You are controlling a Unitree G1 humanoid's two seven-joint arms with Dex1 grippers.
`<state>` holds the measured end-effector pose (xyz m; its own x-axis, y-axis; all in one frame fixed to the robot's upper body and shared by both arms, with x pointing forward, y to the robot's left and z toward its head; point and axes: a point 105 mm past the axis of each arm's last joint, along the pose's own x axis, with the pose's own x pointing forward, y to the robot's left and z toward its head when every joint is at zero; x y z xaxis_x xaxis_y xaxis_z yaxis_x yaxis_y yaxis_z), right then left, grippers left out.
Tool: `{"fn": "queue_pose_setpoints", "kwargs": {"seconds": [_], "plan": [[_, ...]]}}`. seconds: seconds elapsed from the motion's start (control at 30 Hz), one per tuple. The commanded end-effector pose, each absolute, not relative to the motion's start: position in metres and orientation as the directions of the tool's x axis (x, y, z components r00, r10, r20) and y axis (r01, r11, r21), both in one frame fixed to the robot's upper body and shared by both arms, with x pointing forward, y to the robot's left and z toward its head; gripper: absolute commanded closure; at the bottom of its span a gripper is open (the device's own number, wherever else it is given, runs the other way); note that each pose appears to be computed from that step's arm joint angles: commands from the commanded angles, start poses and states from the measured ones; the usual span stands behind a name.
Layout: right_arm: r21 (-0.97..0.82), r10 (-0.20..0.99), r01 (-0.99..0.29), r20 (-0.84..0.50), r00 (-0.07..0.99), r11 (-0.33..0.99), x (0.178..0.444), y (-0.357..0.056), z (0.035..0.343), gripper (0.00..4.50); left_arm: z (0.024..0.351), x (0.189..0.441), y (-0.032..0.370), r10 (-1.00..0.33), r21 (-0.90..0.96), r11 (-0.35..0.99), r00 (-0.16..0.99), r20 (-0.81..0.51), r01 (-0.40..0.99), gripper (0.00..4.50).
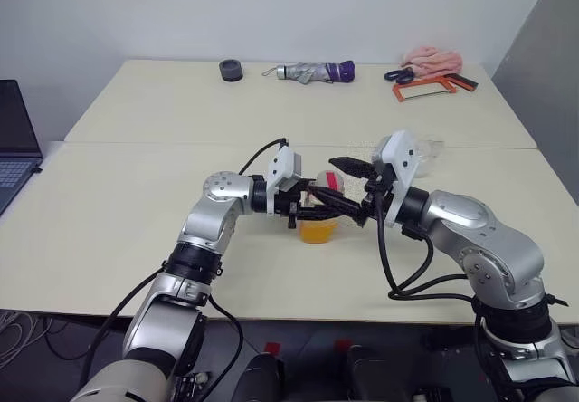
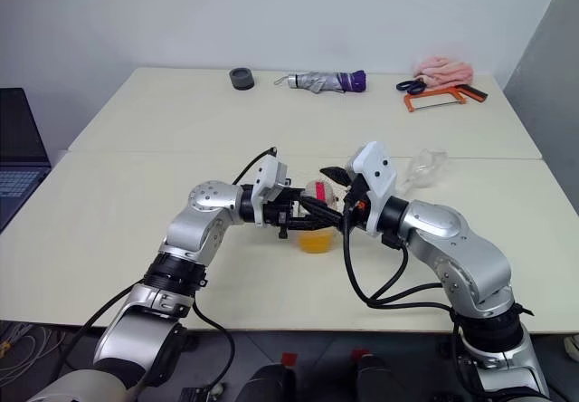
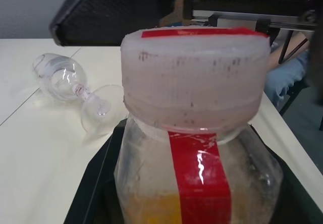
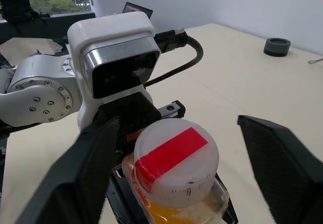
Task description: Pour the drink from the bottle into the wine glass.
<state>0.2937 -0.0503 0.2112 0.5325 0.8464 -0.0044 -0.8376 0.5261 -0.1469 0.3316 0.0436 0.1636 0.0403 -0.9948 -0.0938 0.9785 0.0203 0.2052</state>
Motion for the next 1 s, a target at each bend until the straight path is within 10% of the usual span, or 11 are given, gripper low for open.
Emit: {"fn": "queue_pose_setpoints", "kwargs": {"seconds": [0.03,0.1,0.43,0.73,1.0], "plan": [[-0.187,0.863,-0.846,0.022,0.505,0.5,0.289,-0.045,0.221,2.08,0.183,0.332,0.042,-0.998,0.263,0.015,0.032,-0.062,0.965,2.55],[-0.192,0.865,-0.848,0.02,0.501,0.495,0.29,-0.044,0.22,2.63,0.184,0.332,0.042,-0.998,0.265,0.019,0.036,-0.059,0.964,2.56],[-0.217,0.887,-0.866,0.005,0.461,0.451,0.289,-0.043,0.22,2.62,0.189,0.33,0.044,-0.999,0.243,0.016,0.024,-0.031,0.97,2.58],[-0.303,0.974,-0.951,-0.188,0.124,0.062,0.27,-0.049,0.218,2.62,0.189,0.325,0.046,-0.998,0.242,-0.037,-0.022,-0.064,0.97,2.6],[-0.362,0.971,-0.925,-0.159,0.179,0.112,0.286,-0.067,0.236,2.62,0.192,0.327,0.044,-0.999,0.244,-0.023,-0.011,-0.047,0.97,2.6]]}}
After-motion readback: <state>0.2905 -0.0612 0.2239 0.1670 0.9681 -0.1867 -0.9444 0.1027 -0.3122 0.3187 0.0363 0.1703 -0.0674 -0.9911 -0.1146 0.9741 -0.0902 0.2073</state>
